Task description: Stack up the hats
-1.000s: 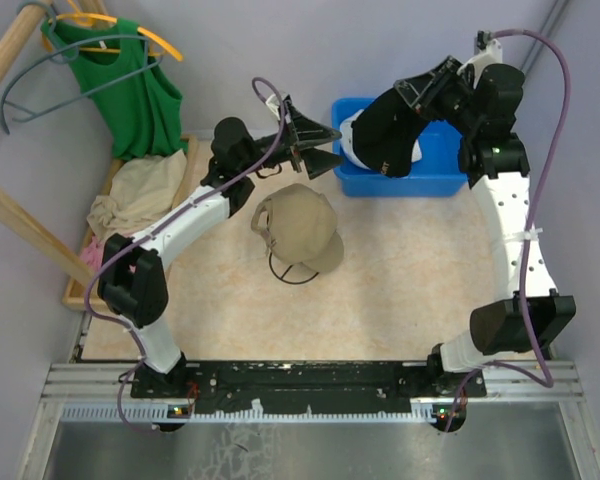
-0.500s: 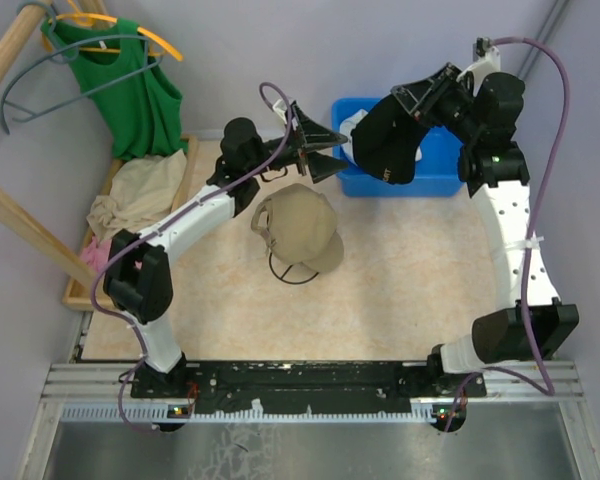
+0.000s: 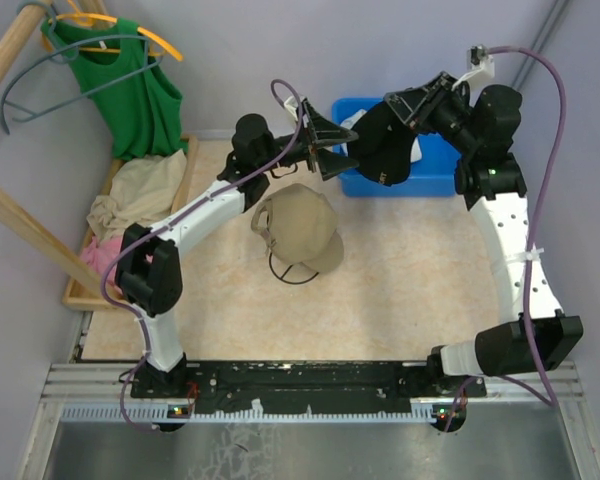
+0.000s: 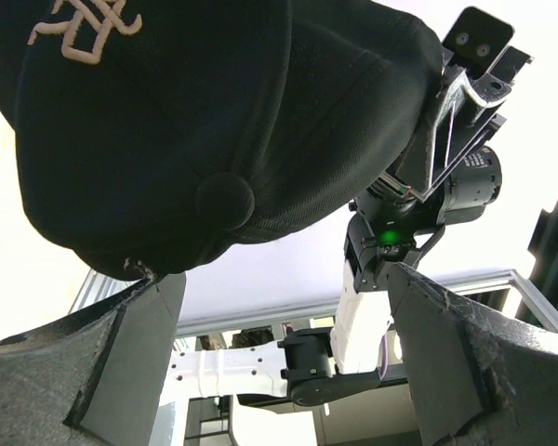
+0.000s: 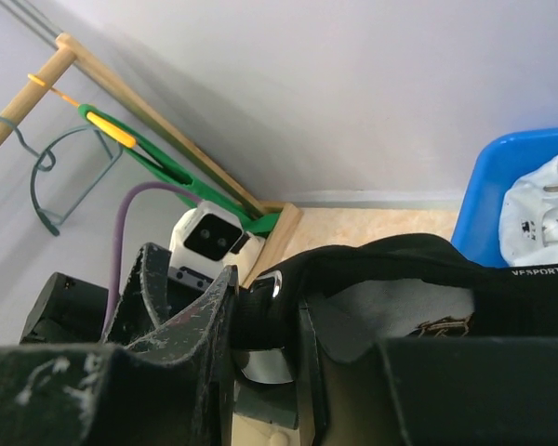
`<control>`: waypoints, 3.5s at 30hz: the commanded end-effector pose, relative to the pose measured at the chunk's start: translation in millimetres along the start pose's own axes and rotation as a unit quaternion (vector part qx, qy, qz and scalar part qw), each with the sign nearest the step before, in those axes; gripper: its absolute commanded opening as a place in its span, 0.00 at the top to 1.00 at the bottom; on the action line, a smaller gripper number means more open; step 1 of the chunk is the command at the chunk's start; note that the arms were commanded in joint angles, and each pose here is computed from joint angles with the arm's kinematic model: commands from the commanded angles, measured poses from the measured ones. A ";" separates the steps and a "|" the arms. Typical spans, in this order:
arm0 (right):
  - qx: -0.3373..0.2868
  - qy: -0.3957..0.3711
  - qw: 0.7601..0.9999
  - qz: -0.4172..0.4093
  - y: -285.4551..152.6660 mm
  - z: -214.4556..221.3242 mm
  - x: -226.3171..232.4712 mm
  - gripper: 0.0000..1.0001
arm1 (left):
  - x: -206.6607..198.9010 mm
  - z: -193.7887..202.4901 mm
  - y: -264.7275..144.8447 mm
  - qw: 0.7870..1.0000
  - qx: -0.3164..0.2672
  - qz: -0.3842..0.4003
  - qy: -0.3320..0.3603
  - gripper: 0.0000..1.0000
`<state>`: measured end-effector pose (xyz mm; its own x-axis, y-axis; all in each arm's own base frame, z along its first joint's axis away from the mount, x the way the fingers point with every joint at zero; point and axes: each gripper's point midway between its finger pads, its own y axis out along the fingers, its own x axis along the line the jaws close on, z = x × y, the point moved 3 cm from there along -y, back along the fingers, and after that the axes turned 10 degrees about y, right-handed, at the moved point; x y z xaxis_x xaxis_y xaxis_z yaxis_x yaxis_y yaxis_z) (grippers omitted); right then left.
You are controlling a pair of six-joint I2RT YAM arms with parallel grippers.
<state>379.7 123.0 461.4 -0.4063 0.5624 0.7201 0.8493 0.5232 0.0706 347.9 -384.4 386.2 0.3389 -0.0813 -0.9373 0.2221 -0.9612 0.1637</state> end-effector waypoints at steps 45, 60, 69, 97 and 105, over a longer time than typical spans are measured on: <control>0.104 0.017 0.987 -0.124 -53.2 57.7 65.5 0.48 | -51.9 -69.1 12.2 0.977 -0.053 0.154 0.140 1.00; 0.110 0.324 0.867 -0.361 -89.9 46.2 61.6 0.24 | -95.7 -99.1 -30.0 0.946 -0.033 0.205 0.249 1.00; 0.102 0.419 0.826 -0.364 -78.2 63.4 10.7 0.22 | -123.8 -91.1 -42.4 0.941 -0.029 0.241 0.234 1.00; 0.029 0.270 0.896 -0.351 9.4 51.7 -58.1 0.23 | -169.8 -65.5 -39.3 0.952 -0.073 0.288 0.076 1.00; 0.043 0.274 0.880 -0.386 3.9 46.3 -34.1 0.57 | -133.7 -65.9 -35.7 0.960 -0.081 0.262 0.062 1.00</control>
<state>408.2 133.3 370.5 -0.4631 -0.3280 0.8234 0.4904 0.6790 0.5463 374.2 -332.9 506.6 0.4842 -0.4753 -0.7346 0.1652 -0.7748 0.6102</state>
